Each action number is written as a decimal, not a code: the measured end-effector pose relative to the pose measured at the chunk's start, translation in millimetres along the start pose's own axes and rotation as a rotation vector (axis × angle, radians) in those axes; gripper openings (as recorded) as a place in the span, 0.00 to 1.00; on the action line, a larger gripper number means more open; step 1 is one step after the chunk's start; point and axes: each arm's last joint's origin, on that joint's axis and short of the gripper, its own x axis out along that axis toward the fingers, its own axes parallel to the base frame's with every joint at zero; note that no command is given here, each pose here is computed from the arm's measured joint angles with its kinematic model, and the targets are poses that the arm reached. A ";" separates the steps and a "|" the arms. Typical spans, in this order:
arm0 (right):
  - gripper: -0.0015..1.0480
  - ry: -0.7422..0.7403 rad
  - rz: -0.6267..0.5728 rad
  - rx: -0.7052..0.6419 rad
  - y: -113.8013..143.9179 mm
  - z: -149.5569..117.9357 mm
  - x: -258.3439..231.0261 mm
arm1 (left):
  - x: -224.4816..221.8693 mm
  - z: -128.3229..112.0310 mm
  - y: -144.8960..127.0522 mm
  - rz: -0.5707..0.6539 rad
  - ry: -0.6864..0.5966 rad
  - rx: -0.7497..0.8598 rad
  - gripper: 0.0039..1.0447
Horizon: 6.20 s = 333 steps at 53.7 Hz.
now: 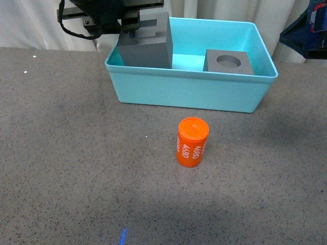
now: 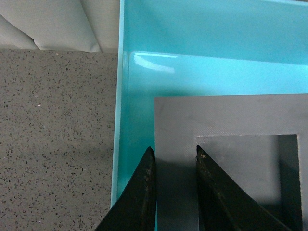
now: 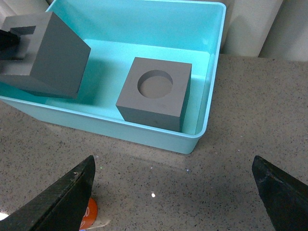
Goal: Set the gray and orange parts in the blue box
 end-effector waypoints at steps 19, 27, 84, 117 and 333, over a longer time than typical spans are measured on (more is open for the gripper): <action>0.91 0.000 -0.001 0.000 -0.1 -0.1 0.1 | 23.9 -18.5 2.2 0.024 0.070 0.013 0.17; 0.91 0.000 -0.001 0.000 -0.1 -0.1 0.1 | 24.9 -18.6 2.3 0.022 0.062 0.009 0.23; 0.91 -0.001 -0.002 0.000 -0.2 0.0 -0.3 | -196.1 -118.0 74.0 0.115 -0.649 0.076 0.41; 0.91 -0.001 0.000 0.000 0.0 0.0 -0.3 | -247.0 -173.0 105.9 0.109 -0.634 0.106 0.03; 0.43 0.399 0.242 -0.414 100.2 33.2 73.4 | -305.2 -207.8 103.2 0.125 -0.662 0.105 0.94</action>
